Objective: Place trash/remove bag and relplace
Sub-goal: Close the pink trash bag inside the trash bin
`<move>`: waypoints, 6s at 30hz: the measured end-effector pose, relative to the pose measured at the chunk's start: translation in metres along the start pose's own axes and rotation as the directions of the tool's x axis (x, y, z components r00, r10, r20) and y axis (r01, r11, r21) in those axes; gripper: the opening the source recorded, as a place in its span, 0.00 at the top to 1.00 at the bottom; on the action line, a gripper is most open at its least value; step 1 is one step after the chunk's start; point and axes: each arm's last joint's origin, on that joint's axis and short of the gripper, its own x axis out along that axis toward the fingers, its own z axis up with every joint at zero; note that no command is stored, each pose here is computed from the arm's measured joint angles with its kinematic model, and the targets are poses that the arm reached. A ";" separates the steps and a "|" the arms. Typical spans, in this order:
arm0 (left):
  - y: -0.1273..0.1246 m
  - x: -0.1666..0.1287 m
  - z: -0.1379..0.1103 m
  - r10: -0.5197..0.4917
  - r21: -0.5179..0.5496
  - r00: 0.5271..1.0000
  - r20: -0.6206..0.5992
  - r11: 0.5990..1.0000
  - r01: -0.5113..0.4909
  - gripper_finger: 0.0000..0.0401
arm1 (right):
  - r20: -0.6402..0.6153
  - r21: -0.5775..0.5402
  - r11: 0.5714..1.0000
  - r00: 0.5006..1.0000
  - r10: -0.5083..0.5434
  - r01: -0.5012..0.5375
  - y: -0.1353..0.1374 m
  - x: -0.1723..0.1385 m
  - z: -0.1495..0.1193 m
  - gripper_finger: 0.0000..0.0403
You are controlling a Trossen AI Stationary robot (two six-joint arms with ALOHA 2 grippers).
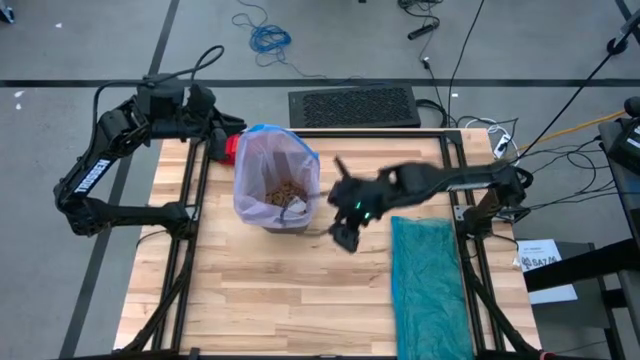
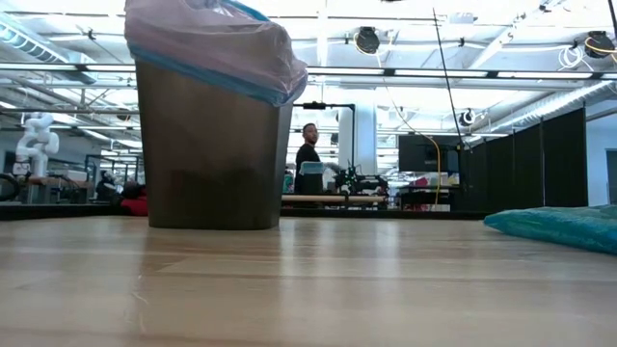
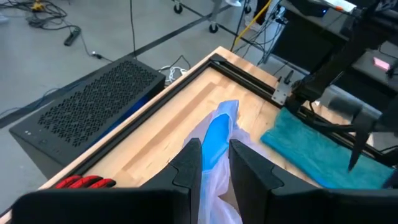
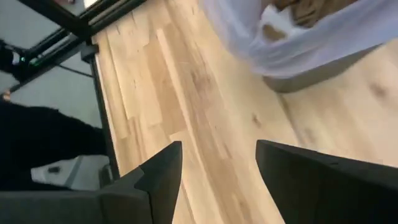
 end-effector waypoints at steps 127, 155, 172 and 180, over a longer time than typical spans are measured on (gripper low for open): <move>0.006 0.002 -0.004 -0.002 -0.113 0.998 -0.060 0.994 -0.005 0.81 | 0.336 0.123 0.912 0.882 0.332 -0.390 -0.162 0.010 -0.046 0.50; 0.005 0.002 -0.004 -0.049 -0.090 0.997 -0.062 0.995 0.044 0.81 | 0.558 -0.072 0.884 0.716 0.419 -0.462 -0.121 0.071 -0.023 0.50; 0.006 0.001 -0.013 -0.030 0.018 0.988 -0.148 0.999 0.033 0.79 | 0.577 0.016 0.832 0.684 0.445 -0.555 -0.116 0.069 -0.022 0.78; 0.012 0.001 -0.017 0.143 0.077 0.972 -0.189 0.988 -0.131 0.65 | 0.560 0.019 0.818 0.684 0.467 -0.575 -0.115 0.069 -0.023 0.79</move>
